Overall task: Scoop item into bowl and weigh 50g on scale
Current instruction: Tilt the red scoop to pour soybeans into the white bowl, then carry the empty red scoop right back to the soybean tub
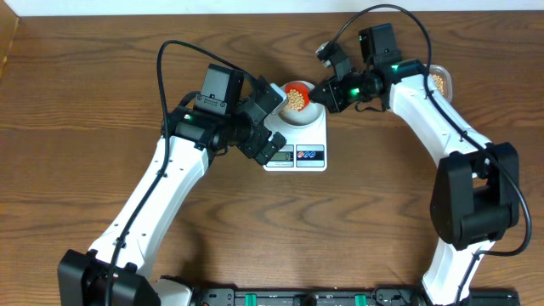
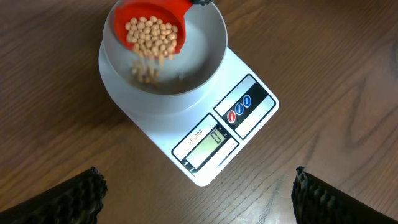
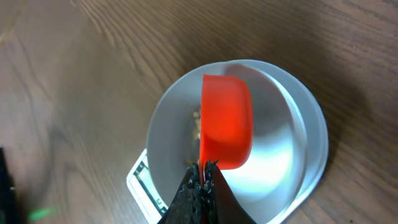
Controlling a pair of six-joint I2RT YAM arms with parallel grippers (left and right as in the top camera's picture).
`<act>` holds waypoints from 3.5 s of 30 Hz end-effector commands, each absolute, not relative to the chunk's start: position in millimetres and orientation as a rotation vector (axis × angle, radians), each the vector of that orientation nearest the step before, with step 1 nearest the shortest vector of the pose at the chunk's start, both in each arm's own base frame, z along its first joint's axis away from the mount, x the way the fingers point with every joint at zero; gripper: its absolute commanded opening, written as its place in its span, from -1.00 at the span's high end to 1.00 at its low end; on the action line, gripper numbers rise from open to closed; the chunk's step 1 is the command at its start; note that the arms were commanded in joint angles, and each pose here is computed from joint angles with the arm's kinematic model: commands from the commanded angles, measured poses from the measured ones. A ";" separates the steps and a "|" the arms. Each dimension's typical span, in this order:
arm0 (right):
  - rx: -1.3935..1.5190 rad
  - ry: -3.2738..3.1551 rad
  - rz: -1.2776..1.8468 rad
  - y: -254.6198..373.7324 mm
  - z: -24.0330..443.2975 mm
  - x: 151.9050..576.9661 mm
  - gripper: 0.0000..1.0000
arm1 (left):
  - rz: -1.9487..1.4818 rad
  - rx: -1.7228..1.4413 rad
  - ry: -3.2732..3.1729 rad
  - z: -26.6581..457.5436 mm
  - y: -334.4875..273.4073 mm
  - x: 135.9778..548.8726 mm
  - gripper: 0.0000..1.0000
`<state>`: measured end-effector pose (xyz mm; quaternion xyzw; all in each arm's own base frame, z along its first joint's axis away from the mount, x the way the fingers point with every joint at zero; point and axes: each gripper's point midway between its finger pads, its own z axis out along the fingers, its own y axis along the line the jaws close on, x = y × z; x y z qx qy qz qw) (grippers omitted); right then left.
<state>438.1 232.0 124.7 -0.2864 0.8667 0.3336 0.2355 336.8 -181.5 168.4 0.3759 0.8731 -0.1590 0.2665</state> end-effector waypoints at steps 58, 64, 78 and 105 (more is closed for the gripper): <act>-1.254 2.120 0.341 222.3 168.9 427.6 0.98 | -0.455 1.005 2.364 168.2 -183.7 335.6 -0.95; -1.294 2.110 0.309 219.3 166.9 426.5 0.98 | -0.455 1.005 2.364 168.2 -183.7 335.6 -0.96; -1.314 2.018 0.431 234.8 187.6 416.3 0.98 | -0.455 1.005 2.364 168.2 -183.7 335.6 -0.96; -0.444 2.208 -0.247 96.2 252.6 474.5 0.98 | -0.455 1.005 2.364 168.2 -183.7 335.6 -0.96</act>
